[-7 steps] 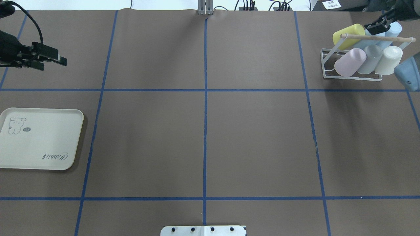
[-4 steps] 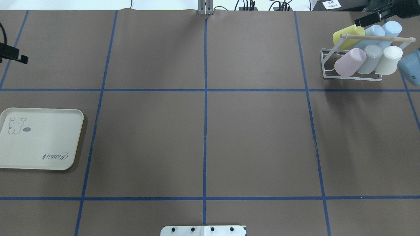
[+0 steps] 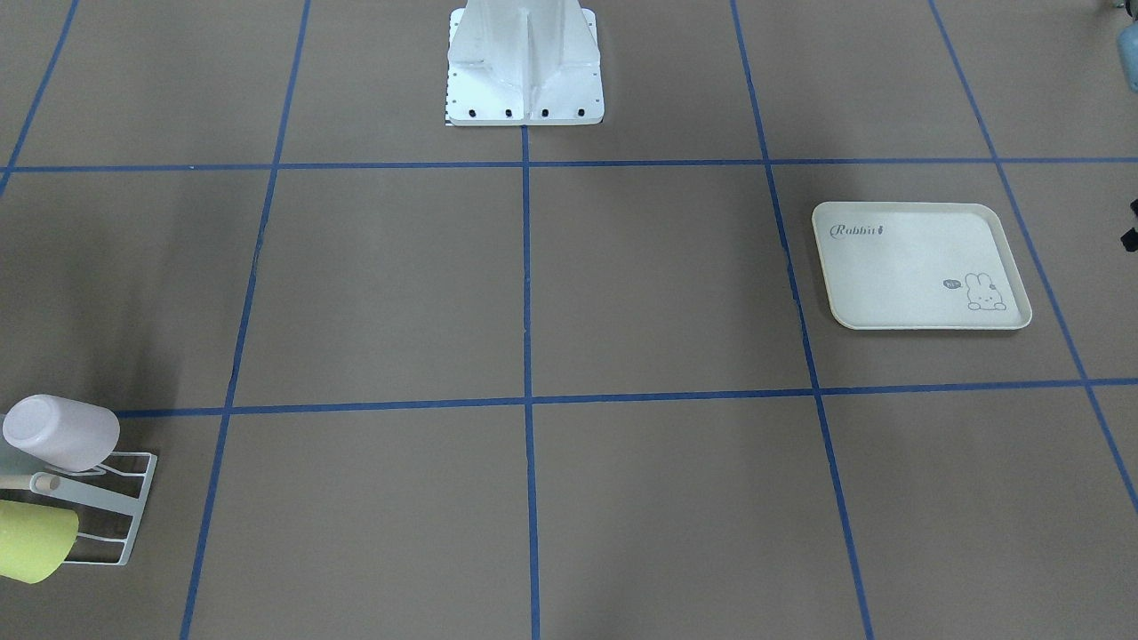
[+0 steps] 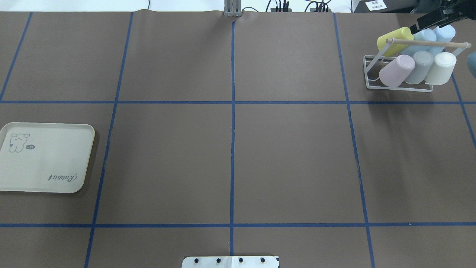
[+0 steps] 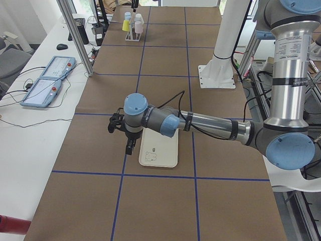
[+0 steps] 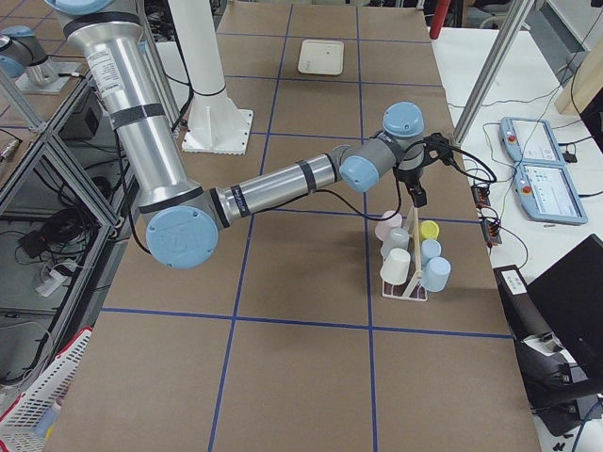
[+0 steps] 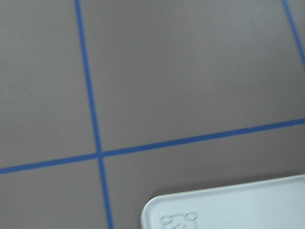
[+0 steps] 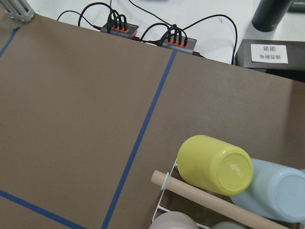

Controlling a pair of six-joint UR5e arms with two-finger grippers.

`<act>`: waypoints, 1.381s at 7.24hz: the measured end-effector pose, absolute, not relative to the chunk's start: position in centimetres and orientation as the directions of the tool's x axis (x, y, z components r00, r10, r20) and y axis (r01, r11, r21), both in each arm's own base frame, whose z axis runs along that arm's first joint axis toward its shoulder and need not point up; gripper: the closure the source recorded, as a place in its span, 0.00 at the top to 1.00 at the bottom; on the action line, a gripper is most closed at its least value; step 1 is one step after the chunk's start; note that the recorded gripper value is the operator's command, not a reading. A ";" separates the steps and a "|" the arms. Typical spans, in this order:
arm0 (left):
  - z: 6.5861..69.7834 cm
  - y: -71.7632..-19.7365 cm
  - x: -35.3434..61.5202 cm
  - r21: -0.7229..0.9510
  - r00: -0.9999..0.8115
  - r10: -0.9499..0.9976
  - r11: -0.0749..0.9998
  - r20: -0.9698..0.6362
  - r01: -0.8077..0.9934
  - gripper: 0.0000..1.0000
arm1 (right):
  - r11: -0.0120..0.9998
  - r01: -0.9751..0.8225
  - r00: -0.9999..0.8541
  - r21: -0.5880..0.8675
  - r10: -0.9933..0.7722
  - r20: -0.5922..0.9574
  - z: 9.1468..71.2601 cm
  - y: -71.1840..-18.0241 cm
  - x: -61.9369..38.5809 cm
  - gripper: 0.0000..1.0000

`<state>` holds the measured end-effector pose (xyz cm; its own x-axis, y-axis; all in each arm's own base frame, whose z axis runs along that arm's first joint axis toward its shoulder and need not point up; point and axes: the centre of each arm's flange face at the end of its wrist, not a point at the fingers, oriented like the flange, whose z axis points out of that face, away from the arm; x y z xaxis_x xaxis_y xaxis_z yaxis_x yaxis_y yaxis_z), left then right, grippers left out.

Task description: Transfer IKEA cup to right arm and place on rack

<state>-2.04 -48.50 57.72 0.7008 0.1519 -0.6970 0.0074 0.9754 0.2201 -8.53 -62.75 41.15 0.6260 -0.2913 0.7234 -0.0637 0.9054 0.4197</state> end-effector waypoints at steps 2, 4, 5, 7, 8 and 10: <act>62.4 -43.7 -5.6 0.154 0.717 0.094 0.988 -0.691 0.019 1.00 | 0.927 -0.079 0.628 0.367 -0.239 0.740 43.3 -62.0 -6.5 1.00; 63.3 -42.1 -6.7 0.111 0.720 0.068 0.994 -0.691 0.012 1.00 | 0.936 -0.091 0.641 0.340 -0.207 0.739 45.8 -61.1 -4.4 1.00; 63.6 -41.7 -7.0 0.097 0.720 0.083 0.995 -0.689 -0.022 1.00 | 0.937 -0.077 0.652 0.340 -0.211 0.728 47.2 -60.7 -3.3 1.00; 63.4 -41.0 -8.1 0.093 0.717 0.106 0.994 -0.689 -0.057 1.00 | 0.943 -0.013 0.685 0.334 -0.234 0.690 51.4 -58.7 0.4 1.00; 62.9 -40.9 -8.5 0.102 0.715 0.109 0.993 -0.691 -0.053 1.00 | 0.947 0.015 0.698 0.320 -0.239 0.675 54.8 -56.6 2.5 1.00; 61.9 -40.9 -8.8 0.132 0.717 0.123 0.990 -0.686 -0.044 1.00 | 0.967 0.027 0.716 0.252 -0.194 0.670 61.5 -51.3 5.3 1.00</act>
